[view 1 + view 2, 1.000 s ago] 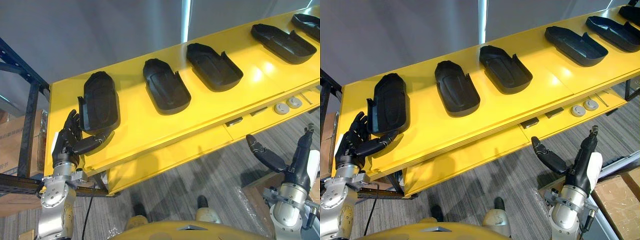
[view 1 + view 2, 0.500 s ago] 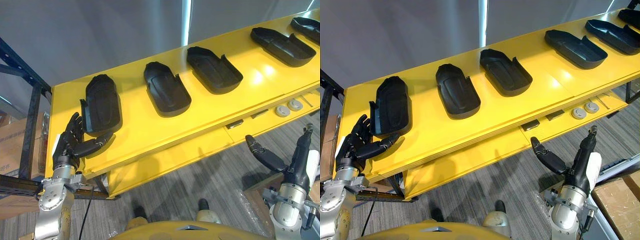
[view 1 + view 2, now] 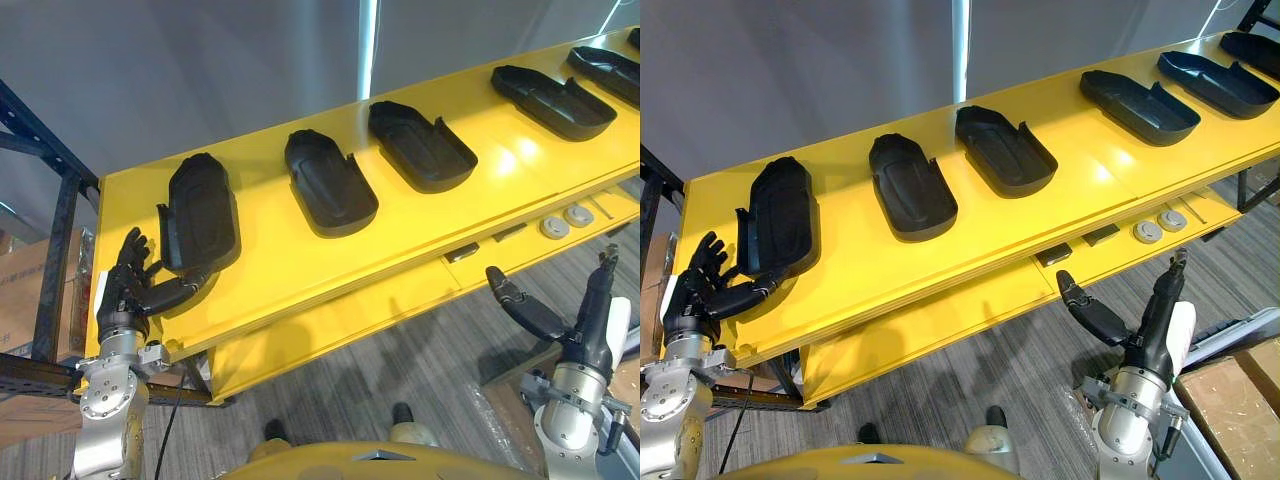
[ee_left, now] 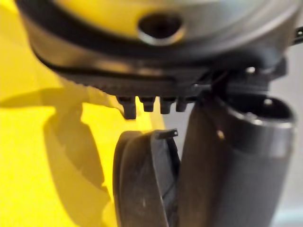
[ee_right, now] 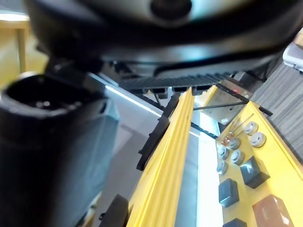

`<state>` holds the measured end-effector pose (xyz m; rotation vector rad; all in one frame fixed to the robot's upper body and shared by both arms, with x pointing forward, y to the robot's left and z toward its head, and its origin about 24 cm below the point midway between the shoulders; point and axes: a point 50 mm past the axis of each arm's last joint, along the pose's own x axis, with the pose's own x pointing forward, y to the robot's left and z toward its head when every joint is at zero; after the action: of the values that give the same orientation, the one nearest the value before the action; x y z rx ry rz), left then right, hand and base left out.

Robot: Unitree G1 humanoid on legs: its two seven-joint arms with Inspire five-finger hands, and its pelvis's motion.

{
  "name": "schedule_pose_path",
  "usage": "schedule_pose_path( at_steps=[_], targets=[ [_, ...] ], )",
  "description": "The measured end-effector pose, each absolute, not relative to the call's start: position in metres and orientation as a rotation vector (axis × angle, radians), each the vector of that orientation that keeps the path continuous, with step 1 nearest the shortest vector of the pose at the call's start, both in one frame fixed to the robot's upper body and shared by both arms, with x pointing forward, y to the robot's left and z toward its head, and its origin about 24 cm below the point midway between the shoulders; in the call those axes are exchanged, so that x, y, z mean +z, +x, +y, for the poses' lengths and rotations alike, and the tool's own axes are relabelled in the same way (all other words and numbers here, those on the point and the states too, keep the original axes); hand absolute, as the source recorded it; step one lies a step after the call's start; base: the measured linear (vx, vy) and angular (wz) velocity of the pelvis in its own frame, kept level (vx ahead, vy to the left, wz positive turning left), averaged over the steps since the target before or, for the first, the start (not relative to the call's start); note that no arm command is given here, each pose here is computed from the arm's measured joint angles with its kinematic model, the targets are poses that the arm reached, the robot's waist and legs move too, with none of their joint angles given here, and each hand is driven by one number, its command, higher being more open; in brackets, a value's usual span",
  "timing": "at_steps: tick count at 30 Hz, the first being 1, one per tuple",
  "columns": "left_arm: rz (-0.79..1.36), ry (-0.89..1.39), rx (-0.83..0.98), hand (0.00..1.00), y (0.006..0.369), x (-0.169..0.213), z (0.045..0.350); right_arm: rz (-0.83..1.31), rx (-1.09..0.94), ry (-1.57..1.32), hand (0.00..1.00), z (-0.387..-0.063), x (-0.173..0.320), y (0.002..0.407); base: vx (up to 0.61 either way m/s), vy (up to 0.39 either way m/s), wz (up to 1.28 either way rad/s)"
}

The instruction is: Walk over and take three plastic housings, then place them on the shelf

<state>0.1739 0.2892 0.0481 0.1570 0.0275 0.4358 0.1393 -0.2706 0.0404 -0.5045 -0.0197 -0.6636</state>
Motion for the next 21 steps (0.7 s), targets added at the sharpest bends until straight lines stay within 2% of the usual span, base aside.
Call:
schedule_pose_path(
  at_steps=[9, 15, 21],
  targets=[
    [-0.359, 0.185, 0.239, 1.0, 0.179, 0.12, 0.259, -0.037, -0.638, -0.485, 1.0, -0.263, 0.04, 0.146, 0.0, 0.0, 0.0],
    [-0.396, 0.209, 0.146, 1.0, 0.194, 0.13, 0.249, -0.014, -0.642, -0.486, 1.0, -0.263, 0.037, 0.146, 0.0, 0.0, -0.03],
    [-0.31, 0.227, 0.117, 1.0, 0.208, 0.126, 0.249, -0.021, -0.632, -0.478, 1.0, -0.261, 0.037, 0.149, 0.01, 0.002, -0.1]
  ],
)
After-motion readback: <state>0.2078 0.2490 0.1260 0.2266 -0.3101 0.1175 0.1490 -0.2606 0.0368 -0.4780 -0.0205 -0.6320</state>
